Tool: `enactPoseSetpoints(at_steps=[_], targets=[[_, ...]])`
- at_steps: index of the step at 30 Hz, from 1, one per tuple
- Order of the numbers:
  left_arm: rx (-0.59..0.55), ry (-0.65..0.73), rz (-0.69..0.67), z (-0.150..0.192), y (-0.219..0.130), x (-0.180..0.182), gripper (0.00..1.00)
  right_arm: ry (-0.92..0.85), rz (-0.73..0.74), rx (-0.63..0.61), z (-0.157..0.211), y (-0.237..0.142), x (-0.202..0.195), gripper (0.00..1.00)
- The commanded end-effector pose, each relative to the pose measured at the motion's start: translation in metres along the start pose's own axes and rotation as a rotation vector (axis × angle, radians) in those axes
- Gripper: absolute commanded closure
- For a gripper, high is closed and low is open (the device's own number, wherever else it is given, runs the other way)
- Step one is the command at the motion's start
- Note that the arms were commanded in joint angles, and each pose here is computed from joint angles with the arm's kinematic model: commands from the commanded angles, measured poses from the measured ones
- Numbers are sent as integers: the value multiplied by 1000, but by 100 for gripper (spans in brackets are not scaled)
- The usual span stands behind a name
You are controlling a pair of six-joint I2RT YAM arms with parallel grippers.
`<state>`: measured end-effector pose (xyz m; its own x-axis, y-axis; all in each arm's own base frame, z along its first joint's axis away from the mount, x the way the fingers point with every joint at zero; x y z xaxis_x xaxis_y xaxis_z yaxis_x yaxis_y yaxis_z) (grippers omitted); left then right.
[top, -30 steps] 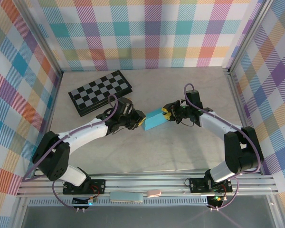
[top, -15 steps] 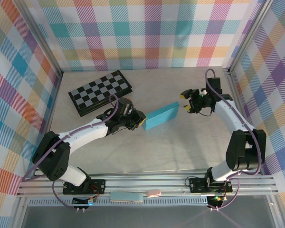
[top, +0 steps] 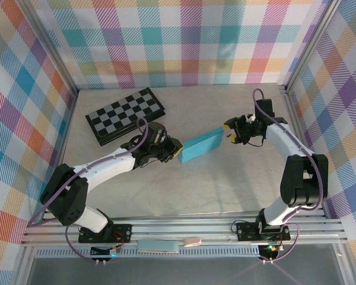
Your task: Fold the paper box
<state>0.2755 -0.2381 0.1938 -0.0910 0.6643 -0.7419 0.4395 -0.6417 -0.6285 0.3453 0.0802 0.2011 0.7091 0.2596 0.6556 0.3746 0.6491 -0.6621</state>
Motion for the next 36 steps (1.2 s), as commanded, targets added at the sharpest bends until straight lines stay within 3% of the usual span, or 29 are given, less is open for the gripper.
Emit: enactPoseSetpoints(at_steps=[1, 7, 14, 19, 24, 33, 36], targets=[[61, -24, -130, 9, 10, 27, 80, -7, 39, 30, 4, 10, -11, 57], [65, -19, -130, 9, 10, 27, 80, 35, 116, 19, -2, 22, -33, 63], [78, 38, -121, 9, 8, 21, 80, 38, 146, -30, 5, 7, -38, 65], [159, 242, -175, 23, 2, 5, 80, -3, 127, -144, 20, -29, -35, 56], [171, 423, -240, 50, -2, 0, 80, 37, 183, -258, 31, -58, -60, 45], [114, 448, -296, 65, 12, 31, 78, -10, 280, -345, 37, -73, -90, 39], [68, 480, -299, 58, -2, 20, 69, -59, 299, -375, 38, -82, -82, 22]])
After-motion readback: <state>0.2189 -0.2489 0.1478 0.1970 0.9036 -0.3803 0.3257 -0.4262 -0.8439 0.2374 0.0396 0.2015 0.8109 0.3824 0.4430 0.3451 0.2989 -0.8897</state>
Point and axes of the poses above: each hand's point on the last joint's axis, 136 mm out from that joint toward the fingers, its own y axis out along the fingers, its own x axis along the line the jaws close on, z = x × y, the point moved 8 cm from there along -y, back along the fingers, and after that the axes turned 14 degrees about y, right-handed, at the moved point
